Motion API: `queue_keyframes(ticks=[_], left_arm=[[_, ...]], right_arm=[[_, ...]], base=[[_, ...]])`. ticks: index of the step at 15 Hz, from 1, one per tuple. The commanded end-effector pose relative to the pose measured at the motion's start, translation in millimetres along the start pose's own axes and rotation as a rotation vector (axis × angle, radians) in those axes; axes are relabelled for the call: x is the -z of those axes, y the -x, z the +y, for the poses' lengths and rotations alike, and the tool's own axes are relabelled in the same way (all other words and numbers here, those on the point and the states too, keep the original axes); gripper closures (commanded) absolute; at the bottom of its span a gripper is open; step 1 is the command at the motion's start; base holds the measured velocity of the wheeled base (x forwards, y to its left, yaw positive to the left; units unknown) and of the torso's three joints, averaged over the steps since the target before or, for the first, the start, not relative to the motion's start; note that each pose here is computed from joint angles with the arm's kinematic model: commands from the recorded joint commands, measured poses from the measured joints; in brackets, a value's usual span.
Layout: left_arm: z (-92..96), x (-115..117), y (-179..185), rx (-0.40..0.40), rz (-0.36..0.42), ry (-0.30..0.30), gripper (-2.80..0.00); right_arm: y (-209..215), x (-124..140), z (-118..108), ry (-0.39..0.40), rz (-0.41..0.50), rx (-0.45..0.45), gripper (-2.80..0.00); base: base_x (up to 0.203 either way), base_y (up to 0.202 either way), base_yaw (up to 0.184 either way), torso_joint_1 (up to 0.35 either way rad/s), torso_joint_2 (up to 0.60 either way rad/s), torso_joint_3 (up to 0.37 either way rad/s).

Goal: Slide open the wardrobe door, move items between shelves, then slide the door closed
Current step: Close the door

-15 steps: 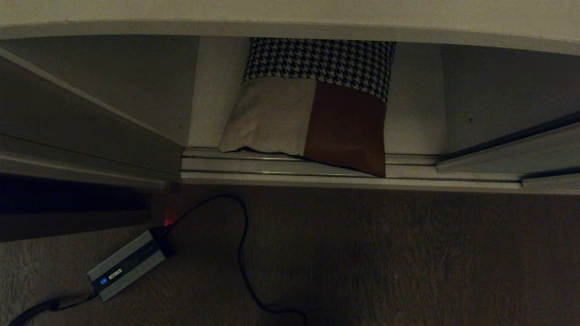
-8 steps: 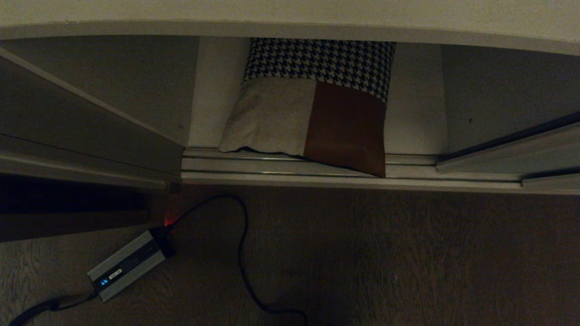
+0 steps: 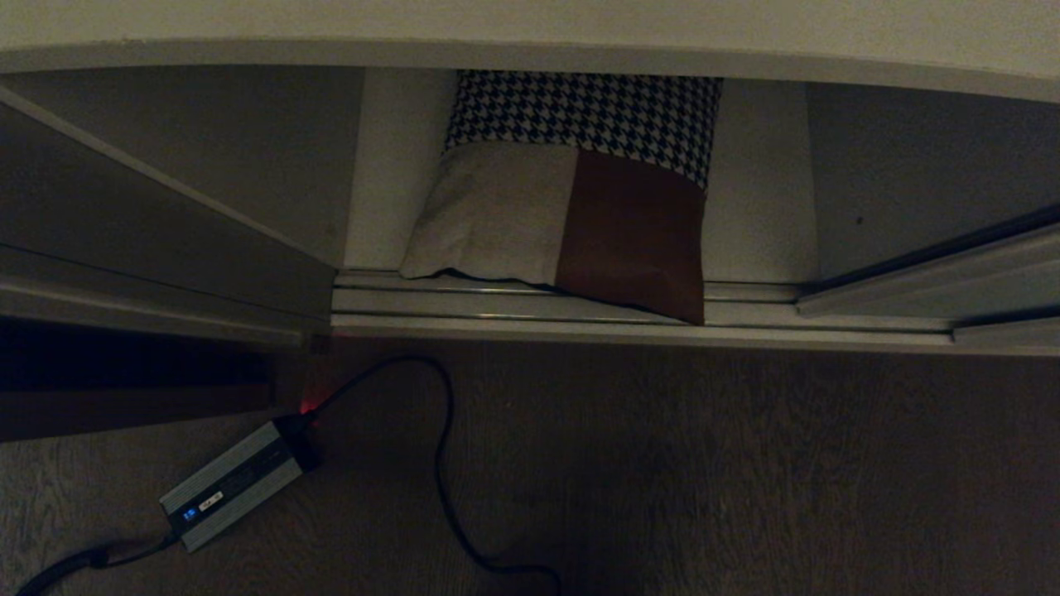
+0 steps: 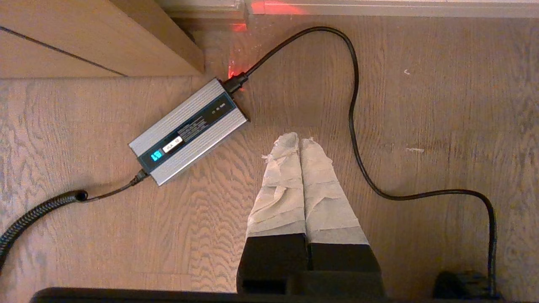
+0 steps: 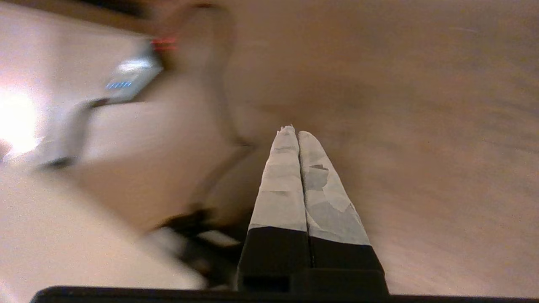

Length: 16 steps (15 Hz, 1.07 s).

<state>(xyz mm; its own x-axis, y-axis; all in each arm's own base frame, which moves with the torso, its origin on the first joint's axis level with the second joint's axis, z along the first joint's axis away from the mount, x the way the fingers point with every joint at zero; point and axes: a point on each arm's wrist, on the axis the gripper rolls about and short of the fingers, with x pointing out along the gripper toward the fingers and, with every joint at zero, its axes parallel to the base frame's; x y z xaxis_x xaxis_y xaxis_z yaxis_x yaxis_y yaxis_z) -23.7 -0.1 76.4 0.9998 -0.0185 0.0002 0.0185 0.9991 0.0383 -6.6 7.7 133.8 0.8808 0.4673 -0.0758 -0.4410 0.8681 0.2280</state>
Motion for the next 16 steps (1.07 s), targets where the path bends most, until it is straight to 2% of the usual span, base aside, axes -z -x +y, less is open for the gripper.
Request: queue_keyframes(ticks=[1,3,6,8,14,16], left_arm=[[0.0,0,0,0.0,0.005,0.0,0.0],[0.0,0,0,-0.001,0.003,0.0,0.0],[0.0,0,0,0.0,0.004,0.0,0.0],[0.0,0,0,0.0,0.004,0.0,0.0],[0.0,0,0,-0.001,0.004,0.0,0.0],[0.0,0,0,0.0,0.005,0.0,0.0]], right_arm=[[-3,16,-5,0.01,-0.005,0.102,0.0],[-1,39,-9,0.09,-0.062,0.172,0.0],[10,44,-8,0.191,-0.212,0.346,0.0],[13,60,-13,0.2,-0.115,0.481,0.0],[13,59,-13,0.225,-0.117,0.49,0.0],[13,59,-13,0.257,-0.107,0.486,0.0]], base=[[0.0,0.0,0.0,0.0,0.0,0.0],[0.0,0.0,0.0,0.0,0.0,0.0],[0.0,0.0,0.0,0.0,0.0,0.0],[0.0,0.0,0.0,0.0,0.0,0.0],[0.0,0.0,0.0,0.0,0.0,0.0],[0.0,0.0,0.0,0.0,0.0,0.0]])
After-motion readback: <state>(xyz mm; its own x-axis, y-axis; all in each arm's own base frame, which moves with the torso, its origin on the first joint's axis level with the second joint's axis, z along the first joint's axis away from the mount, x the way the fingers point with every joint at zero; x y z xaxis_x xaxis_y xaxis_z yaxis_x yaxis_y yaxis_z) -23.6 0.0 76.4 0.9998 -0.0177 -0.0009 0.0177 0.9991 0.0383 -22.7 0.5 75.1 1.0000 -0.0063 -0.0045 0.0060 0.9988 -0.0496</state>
